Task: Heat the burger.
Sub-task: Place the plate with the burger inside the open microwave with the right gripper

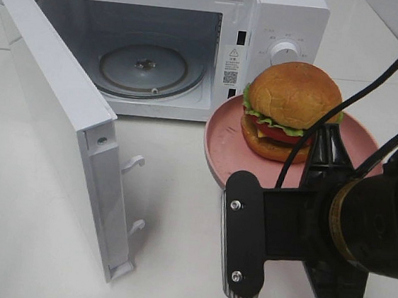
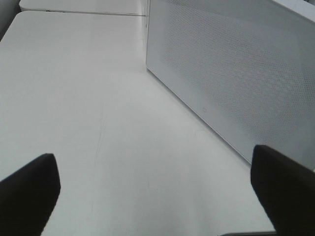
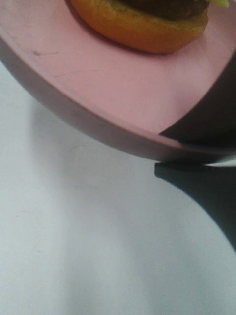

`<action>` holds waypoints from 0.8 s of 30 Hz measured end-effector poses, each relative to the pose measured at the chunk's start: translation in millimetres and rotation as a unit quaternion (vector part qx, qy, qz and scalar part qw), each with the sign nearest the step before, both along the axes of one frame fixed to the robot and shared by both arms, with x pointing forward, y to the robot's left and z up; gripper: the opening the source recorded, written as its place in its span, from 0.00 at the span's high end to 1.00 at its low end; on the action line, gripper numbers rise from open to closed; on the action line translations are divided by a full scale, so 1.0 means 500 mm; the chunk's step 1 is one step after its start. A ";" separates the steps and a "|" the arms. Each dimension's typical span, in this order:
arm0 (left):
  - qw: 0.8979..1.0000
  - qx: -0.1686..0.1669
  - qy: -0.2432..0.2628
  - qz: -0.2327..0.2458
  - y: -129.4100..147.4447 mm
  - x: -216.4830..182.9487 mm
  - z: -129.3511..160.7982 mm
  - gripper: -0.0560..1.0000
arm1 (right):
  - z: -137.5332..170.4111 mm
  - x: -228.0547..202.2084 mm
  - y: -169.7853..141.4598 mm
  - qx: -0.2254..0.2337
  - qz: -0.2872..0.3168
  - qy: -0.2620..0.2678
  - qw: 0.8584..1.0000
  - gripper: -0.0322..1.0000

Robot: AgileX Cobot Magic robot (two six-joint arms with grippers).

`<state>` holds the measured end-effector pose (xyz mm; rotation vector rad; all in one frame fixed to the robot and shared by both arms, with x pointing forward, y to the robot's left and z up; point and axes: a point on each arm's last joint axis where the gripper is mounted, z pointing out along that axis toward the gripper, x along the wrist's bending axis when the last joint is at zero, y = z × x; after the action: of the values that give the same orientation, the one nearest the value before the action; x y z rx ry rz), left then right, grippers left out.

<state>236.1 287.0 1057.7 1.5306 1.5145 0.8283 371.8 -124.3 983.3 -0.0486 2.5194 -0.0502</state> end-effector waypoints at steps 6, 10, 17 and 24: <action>1.000 0.000 0.000 0.000 0.000 0.000 0.000 0.03 | 0.000 0.010 0.005 0.017 0.021 0.001 1.000 0.90; 1.000 0.000 0.000 0.000 0.000 0.000 0.000 0.03 | 0.000 0.024 -0.002 0.011 0.032 0.001 0.999 0.90; 1.000 0.000 0.000 0.000 0.000 0.000 0.000 0.03 | -0.001 0.045 -0.006 -0.003 0.094 -0.002 0.996 0.90; 1.000 0.000 0.000 0.000 0.000 0.000 0.000 0.03 | 0.001 0.070 -0.012 -0.001 0.138 -0.009 0.990 0.90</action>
<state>236.1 287.0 1057.7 1.5306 1.5145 0.8283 406.9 -130.5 983.6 -0.3955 2.4703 0.0594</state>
